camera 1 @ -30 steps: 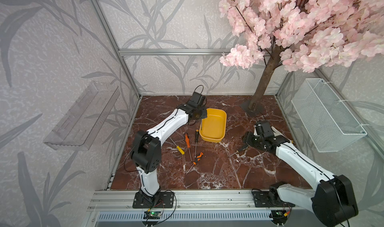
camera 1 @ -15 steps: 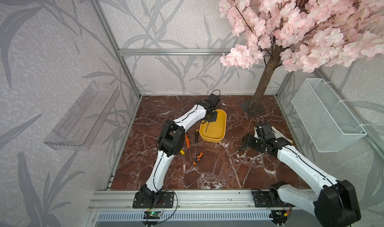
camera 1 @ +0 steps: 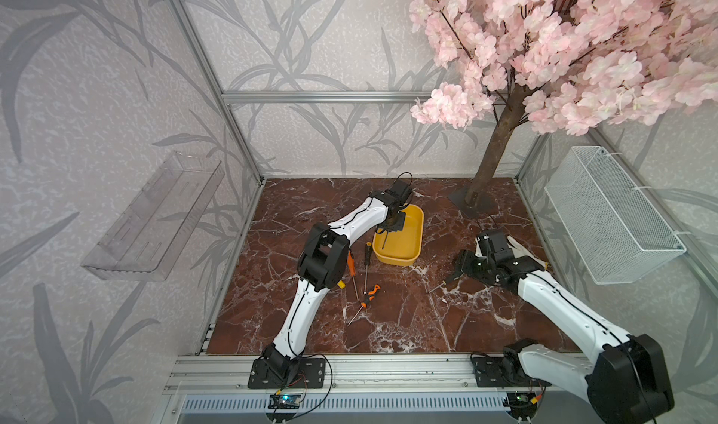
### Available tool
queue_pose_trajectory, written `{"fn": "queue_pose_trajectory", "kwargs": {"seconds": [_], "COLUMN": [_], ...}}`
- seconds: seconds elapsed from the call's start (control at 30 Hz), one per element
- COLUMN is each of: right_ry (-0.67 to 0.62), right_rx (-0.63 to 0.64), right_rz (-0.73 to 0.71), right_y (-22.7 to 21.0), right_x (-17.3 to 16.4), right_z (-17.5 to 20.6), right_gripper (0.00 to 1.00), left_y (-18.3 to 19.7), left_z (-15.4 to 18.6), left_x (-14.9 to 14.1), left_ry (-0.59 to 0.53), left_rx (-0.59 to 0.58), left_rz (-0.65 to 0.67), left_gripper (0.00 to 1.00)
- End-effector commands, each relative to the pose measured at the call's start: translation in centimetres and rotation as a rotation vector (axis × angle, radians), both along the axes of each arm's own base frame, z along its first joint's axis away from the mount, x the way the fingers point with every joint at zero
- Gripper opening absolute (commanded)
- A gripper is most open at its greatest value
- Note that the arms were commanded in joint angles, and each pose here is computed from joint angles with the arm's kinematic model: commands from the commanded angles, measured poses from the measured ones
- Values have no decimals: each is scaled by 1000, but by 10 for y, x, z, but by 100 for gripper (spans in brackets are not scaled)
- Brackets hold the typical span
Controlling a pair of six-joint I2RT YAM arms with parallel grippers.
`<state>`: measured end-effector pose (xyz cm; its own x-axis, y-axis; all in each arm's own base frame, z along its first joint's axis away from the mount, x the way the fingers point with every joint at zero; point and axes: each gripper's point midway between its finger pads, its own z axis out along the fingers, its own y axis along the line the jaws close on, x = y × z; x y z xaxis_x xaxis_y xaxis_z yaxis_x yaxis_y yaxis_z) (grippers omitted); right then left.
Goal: Put the screwdriver on the desktop into the storage box
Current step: Place the screwdriver in the storage box.
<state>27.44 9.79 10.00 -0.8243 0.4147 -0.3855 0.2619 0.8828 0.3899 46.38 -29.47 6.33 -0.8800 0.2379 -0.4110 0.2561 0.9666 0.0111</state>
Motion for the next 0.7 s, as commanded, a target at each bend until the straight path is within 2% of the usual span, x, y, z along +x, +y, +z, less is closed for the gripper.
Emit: {"fn": "queue_pose_trajectory", "kwargs": {"seconds": [0.0, 0.13, 0.23, 0.47, 0.67], "right_ry": [30, 37, 46, 64, 82], "right_rx": [-11, -12, -7, -2, 8], "right_rz": [-1, 3, 8, 15, 25], "right_y": [-1, -1, 1, 4, 9], "right_x": [-6, -7, -7, -4, -1], "right_z": [-7, -9, -10, -12, -17], "right_gripper": [68, 68, 68, 68, 66], "left_y": [0, -2, -5, -9, 3], "left_z": [-2, 7, 21, 77, 101], "left_x": [-2, 0, 3, 9, -6], "left_ry": [1, -16, -37, -115, -155], "left_rx": [7, -7, -28, -91, -133], "left_rz": [-3, 1, 0, 9, 37], "left_gripper": [31, 35, 45, 46, 46]}}
